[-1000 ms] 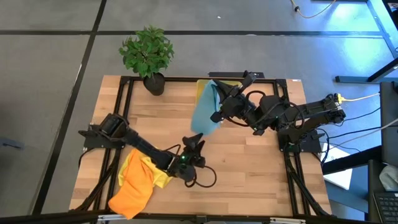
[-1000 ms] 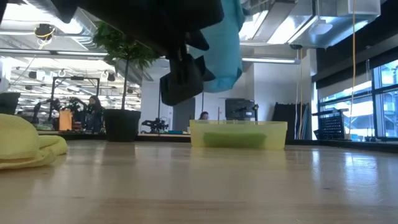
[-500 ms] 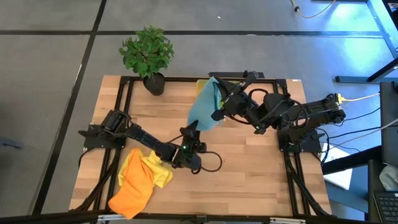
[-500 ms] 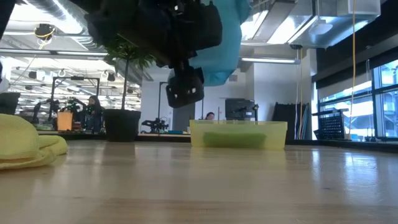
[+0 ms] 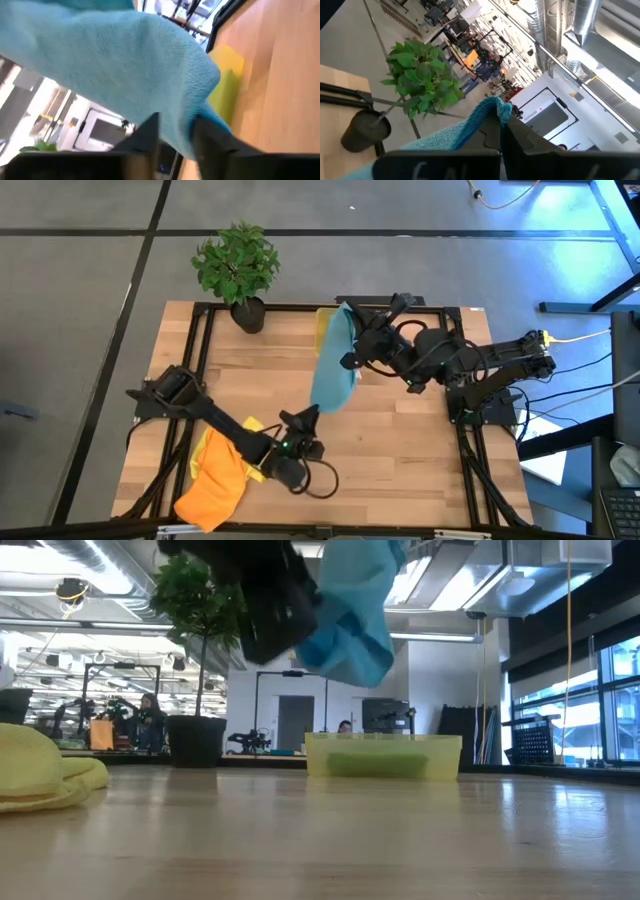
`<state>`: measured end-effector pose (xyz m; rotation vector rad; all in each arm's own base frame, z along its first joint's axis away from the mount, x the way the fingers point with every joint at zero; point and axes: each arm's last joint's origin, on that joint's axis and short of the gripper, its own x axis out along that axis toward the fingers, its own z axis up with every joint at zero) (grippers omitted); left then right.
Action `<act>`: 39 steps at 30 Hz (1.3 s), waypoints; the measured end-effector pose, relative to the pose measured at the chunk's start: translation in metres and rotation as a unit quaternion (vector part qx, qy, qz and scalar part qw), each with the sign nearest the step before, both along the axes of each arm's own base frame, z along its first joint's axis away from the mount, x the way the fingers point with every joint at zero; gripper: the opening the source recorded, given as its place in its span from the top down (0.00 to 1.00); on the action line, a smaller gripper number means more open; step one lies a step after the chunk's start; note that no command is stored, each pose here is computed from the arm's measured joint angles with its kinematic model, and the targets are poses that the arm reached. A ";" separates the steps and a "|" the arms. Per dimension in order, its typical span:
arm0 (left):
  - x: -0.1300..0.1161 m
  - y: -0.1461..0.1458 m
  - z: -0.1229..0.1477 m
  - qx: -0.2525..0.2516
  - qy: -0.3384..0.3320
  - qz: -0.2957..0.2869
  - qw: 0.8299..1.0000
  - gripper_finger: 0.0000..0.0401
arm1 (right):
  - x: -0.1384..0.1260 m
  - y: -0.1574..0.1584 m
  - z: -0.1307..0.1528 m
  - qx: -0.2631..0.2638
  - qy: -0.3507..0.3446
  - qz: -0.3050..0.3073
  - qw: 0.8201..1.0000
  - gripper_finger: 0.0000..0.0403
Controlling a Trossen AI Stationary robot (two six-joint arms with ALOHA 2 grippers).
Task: Fold microfiber towels
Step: Fold the blue microfiber towel
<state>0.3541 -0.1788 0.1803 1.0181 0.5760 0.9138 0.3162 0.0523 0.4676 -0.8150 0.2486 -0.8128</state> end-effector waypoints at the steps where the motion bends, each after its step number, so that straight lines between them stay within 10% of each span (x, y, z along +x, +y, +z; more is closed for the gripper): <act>1: -0.001 -0.003 0.003 -0.001 -0.002 -0.004 1.000 0.87 | 0.000 0.000 -0.001 0.000 0.002 0.000 1.000 1.00; 11: -0.025 -0.013 0.055 -0.034 -0.054 -0.031 0.997 1.00 | -0.009 0.010 -0.022 0.023 0.090 0.004 0.996 1.00; 23: -0.109 0.011 0.092 -0.166 -0.213 -0.095 0.958 1.00 | -0.080 0.019 -0.052 0.251 0.146 0.090 0.953 1.00; 39: -0.144 0.006 0.071 -0.450 -0.241 -0.269 0.817 1.00 | -0.111 0.083 -0.168 0.417 0.211 0.126 0.875 1.00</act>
